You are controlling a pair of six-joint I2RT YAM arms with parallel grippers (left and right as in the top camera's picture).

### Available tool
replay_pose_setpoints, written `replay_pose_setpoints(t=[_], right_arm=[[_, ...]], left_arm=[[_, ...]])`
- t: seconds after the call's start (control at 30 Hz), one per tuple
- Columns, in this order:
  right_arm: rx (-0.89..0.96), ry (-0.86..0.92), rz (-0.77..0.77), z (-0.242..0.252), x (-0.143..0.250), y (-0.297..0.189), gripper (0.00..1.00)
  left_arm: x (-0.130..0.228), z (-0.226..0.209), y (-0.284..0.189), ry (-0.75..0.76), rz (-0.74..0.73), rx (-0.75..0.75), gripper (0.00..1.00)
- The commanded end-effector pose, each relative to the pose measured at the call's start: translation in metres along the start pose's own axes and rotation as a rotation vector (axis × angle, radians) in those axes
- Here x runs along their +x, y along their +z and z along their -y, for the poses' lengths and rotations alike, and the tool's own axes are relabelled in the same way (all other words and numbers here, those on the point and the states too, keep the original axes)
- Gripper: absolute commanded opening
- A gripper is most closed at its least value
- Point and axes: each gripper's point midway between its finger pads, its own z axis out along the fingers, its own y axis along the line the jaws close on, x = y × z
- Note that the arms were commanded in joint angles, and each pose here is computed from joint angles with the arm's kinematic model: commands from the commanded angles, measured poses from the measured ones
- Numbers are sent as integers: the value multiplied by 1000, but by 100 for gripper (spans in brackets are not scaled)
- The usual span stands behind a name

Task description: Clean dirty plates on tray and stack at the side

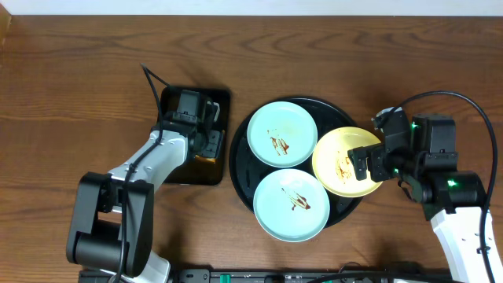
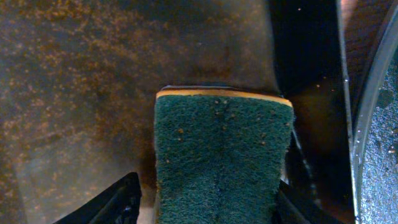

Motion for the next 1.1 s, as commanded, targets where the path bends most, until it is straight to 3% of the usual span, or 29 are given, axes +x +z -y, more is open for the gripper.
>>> replay_pose_setpoints(t=[0.0, 0.53, 0.6, 0.93, 1.07], right_arm=[[-14, -22, 30, -4, -9, -6, 99], [-14, -22, 30, -4, -9, -6, 99], [-14, -22, 31, -4, -9, -6, 99], [31, -11, 18, 3, -7, -6, 99], [220, 120, -3, 36, 0, -9, 99]], left_arm=[[-9, -1, -4, -11, 26, -12, 59], [-14, 3, -11, 36, 50, -123, 56], [-14, 1, -11, 26, 50, -137, 51], [-8, 0, -11, -12, 30, -141, 9], [-10, 0, -14, -32, 39, -140, 8]])
